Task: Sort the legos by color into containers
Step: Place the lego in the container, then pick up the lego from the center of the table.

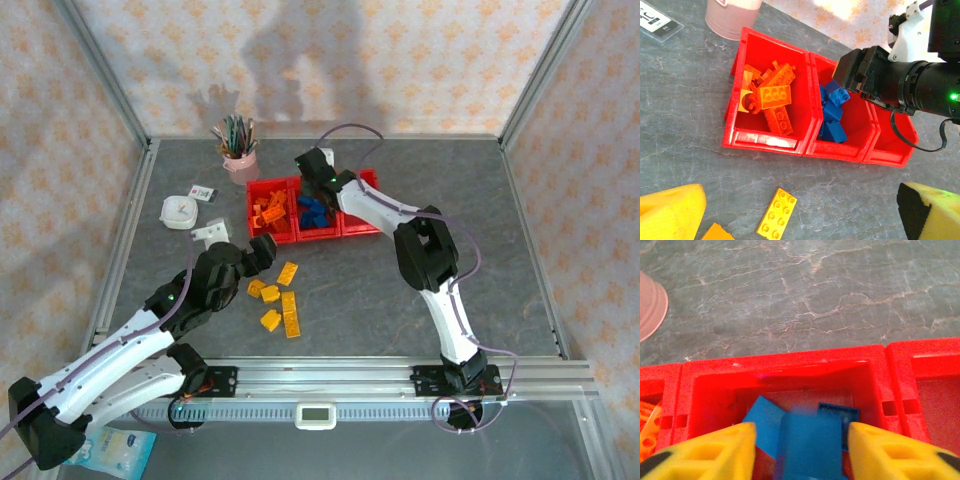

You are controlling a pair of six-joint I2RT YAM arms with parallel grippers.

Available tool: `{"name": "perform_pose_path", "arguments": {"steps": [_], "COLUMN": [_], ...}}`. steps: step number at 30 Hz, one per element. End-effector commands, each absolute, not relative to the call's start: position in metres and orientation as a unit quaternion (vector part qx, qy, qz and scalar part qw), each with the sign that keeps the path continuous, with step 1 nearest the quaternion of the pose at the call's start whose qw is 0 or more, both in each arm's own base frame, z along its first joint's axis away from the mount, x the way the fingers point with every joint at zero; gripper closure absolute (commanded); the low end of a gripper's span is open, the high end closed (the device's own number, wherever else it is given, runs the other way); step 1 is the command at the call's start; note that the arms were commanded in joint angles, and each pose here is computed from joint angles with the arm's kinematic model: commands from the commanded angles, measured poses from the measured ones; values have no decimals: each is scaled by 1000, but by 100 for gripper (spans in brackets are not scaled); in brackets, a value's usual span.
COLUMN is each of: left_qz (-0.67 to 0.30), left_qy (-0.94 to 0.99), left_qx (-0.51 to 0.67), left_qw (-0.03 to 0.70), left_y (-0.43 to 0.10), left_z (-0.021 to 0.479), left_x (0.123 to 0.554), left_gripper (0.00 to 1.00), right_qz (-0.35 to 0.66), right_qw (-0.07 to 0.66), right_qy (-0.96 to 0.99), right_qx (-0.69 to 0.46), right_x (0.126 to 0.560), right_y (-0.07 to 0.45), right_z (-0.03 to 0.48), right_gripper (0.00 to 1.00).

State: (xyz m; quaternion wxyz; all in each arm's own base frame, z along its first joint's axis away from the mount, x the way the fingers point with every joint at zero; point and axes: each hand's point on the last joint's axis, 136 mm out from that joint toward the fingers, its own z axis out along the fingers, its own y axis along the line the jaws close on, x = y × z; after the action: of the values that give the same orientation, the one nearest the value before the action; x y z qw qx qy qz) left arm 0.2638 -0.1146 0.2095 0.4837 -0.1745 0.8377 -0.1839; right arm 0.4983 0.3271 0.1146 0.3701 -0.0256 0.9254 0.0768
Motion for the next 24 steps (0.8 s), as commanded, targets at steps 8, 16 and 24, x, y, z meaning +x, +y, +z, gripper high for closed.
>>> {"name": "perform_pose_path", "arguments": {"steps": [8,16,24], "left_qz": [-169,-152,-159], "left_qy": [845,856,852], "left_qx": [-175,-189,-200], "left_qw": [476,457,458], "left_y": [-105,-86,-78], "left_z": [211,197,198], "left_x": [257,235,225], "left_gripper": [1,1,1], "right_qz": [114,108,109], "right_qw": [375,310,283], "right_qy": [915,943,953], "right_qx": [-100,-54,-3], "right_x": [405,312,286], "right_y": [342,343,376], "right_z": [161,117,71], "right_gripper": [32,23,17]}}
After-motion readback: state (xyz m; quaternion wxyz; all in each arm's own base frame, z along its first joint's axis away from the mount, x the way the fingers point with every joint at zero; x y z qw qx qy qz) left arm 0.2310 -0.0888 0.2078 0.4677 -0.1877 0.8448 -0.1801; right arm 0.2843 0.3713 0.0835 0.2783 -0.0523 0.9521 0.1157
